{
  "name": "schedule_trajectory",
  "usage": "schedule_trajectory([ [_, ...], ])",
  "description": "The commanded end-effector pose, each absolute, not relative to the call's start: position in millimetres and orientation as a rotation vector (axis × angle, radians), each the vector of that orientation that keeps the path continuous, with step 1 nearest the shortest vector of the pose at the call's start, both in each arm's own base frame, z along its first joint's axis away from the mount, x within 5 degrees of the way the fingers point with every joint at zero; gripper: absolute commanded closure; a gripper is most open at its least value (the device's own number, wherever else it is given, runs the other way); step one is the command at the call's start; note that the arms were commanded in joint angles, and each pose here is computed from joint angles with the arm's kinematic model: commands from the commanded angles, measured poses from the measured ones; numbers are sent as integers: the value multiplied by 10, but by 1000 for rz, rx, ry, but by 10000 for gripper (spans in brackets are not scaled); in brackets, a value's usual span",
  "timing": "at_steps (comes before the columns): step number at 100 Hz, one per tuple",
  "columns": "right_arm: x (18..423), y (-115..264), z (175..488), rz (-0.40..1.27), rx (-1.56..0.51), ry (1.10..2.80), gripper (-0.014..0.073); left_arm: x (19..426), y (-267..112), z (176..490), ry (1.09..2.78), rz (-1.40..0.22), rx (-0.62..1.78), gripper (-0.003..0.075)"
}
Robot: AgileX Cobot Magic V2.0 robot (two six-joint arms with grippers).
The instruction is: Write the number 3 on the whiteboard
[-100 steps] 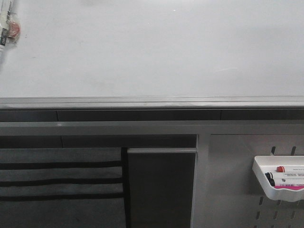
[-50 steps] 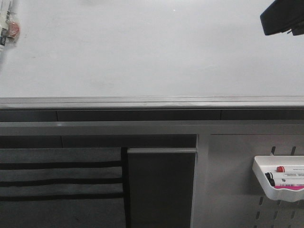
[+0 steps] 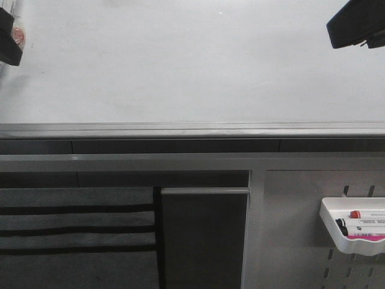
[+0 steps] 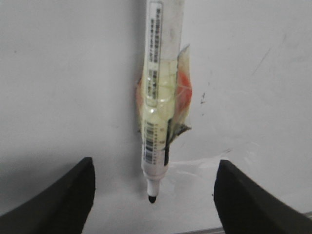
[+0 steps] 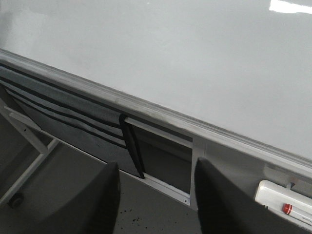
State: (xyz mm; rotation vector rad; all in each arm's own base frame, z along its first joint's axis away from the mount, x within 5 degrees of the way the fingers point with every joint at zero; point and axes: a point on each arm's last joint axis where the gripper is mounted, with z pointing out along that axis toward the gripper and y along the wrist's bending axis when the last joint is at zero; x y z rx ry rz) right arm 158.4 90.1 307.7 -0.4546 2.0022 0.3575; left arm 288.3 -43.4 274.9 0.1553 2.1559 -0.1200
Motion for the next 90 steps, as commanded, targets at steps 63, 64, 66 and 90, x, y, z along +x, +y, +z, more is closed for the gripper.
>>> schedule_trajectory([
  [63, 1606, 921, 3266, 376, -447, 1894, 279, 3057, -456, 2958, 2005, -99, 156, 701],
  [64, 1607, 921, 3267, 376, -447, 1893, 279, 3057, -456, 2958, 2005, -99, 156, 703],
  [66, 1606, 920, 3265, 376, -447, 1895, 279, 3057, -456, 2958, 2005, -99, 156, 710],
  [90, 1599, 915, 3271, 373, -449, 1905, 279, 2999, -509, 2993, 2069, -111, 204, 741],
])
